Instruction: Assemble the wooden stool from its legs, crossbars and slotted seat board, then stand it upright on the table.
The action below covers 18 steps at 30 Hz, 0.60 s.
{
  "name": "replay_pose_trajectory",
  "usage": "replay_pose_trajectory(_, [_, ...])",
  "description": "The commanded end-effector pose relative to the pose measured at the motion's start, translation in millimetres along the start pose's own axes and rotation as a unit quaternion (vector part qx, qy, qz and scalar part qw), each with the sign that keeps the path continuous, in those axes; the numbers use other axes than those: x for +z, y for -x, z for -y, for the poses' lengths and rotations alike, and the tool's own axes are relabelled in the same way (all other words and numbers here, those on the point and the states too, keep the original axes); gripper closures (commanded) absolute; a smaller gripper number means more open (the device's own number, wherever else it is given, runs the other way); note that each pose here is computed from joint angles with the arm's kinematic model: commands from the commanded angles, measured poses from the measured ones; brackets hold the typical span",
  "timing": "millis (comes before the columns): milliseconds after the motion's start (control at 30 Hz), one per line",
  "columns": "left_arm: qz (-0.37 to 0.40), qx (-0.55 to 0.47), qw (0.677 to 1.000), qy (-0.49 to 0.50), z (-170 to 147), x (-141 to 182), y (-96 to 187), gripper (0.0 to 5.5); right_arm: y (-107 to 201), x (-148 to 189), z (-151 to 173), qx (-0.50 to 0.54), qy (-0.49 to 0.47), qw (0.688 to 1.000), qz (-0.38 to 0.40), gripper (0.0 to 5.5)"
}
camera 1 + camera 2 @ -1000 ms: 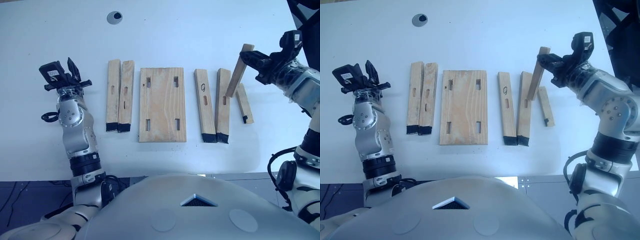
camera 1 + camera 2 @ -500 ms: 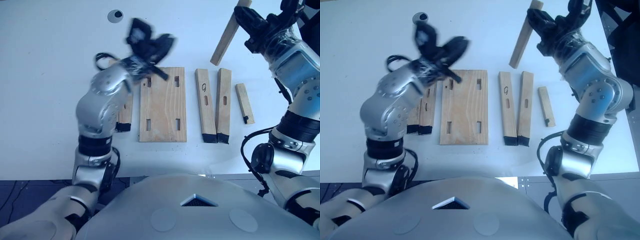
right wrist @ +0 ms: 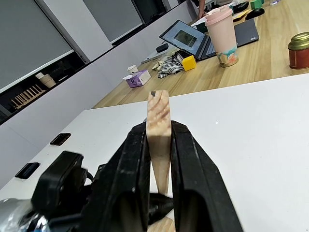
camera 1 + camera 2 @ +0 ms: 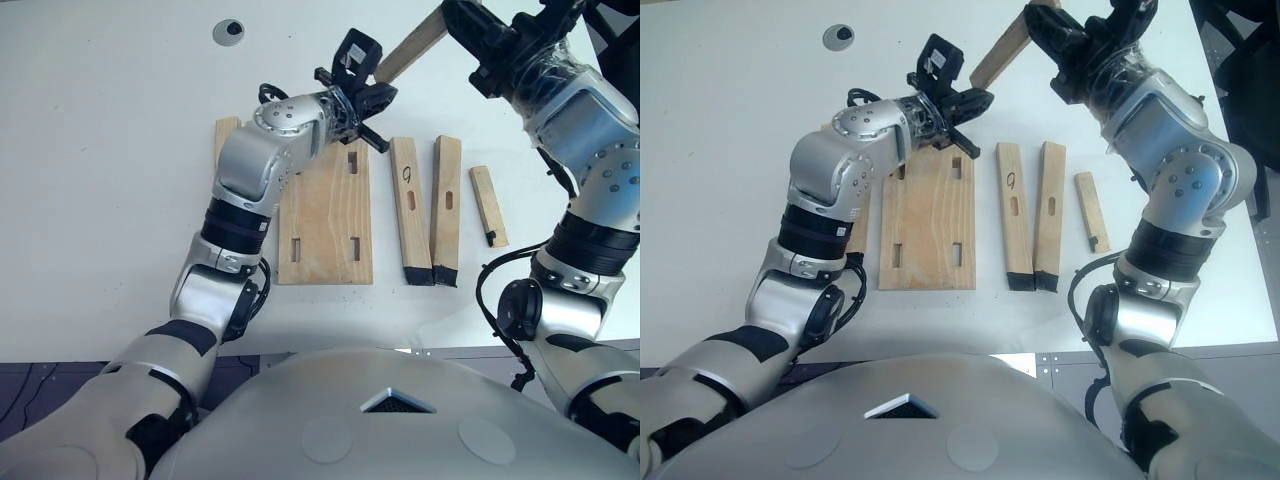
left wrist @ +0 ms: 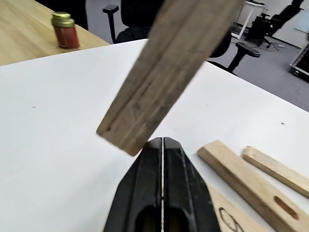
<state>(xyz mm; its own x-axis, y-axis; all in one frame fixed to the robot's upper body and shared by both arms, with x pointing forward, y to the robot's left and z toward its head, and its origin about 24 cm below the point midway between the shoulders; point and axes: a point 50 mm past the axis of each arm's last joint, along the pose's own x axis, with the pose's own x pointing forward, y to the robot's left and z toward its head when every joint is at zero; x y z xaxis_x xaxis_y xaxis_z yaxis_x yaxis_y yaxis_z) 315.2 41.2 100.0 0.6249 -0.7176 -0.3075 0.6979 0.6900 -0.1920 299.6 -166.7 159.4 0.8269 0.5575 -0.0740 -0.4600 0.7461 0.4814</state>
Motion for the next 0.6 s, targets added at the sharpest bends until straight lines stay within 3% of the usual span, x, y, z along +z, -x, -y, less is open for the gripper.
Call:
replay_pose_trajectory(33, [0.022, -0.021, 1.000, -0.007, 6, 5, 5, 5.50, 5, 4, 1, 0.006, 0.006, 1.000, -0.014, 5.11])
replay_pose_trajectory(133, [0.002, -0.015, 1.000, -0.008, 3, -14, 22, 5.50, 15, 20, 11, -0.007, 0.022, 0.999, -0.026, 5.11])
replay_pose_trajectory(300, [-0.004, 0.150, 0.987, 0.054, -45, -55, 84, 5.50, 59, 55, 24, -0.029, 0.088, 0.983, -0.157, 5.11])
replay_pose_trajectory(400, [-0.008, 0.237, 0.969, 0.068, -71, -67, 114, 5.50, 82, 55, 26, -0.016, 0.086, 0.972, -0.218, 5.11])
replay_pose_trajectory(600, [-0.009, 0.263, 0.963, 0.051, -78, -65, 118, 5.50, 99, 29, 28, 0.022, 0.062, 0.951, -0.303, 5.11])
